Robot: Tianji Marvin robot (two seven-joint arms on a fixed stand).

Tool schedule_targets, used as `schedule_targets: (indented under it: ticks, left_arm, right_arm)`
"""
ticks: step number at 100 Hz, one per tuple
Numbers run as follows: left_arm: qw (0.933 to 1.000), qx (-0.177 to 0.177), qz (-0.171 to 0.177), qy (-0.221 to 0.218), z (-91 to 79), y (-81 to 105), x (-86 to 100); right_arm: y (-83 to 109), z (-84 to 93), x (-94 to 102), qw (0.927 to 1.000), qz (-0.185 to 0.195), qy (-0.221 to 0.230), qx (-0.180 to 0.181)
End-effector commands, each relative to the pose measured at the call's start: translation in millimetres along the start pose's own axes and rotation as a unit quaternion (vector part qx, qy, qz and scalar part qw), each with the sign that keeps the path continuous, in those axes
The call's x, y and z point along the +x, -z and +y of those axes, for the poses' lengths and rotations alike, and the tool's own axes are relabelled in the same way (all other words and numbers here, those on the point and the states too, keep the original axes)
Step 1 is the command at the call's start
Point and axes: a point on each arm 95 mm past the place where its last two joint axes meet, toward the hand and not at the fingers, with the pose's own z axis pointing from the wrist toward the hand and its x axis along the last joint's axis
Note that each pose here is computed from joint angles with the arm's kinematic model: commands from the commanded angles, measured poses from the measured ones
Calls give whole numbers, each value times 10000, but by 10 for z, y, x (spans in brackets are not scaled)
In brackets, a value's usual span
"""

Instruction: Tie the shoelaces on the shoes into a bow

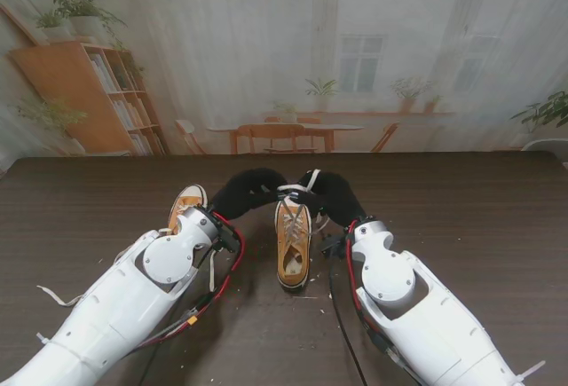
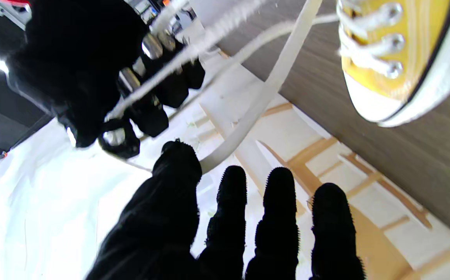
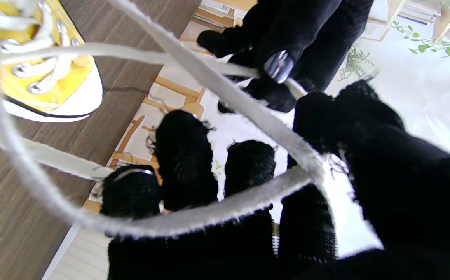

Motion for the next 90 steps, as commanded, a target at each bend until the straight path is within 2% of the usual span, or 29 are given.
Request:
schedule_targets:
  ticks: [1, 16, 37, 63, 90]
  left_arm:
    - [10000, 91, -9, -10, -103, 34, 39]
    - [9991, 356, -63, -228, -233, 129, 120]
    - [9970, 640, -161, -398, -293, 209, 235]
    - [9960, 672, -296, -506, -312, 293, 333]
    - [9960, 549, -308, -635, -214, 499, 453]
  right_arm:
    - [-44, -19, 40, 10000, -5, -52, -36]
    - [-93, -32, 60, 9999, -49, -88, -116]
    - [-136, -75, 66, 9995, -128, -254, -125]
    - [-167, -103, 70, 9985, -234, -427, -260]
    - [-176, -95, 87, 9972, -268, -563, -423]
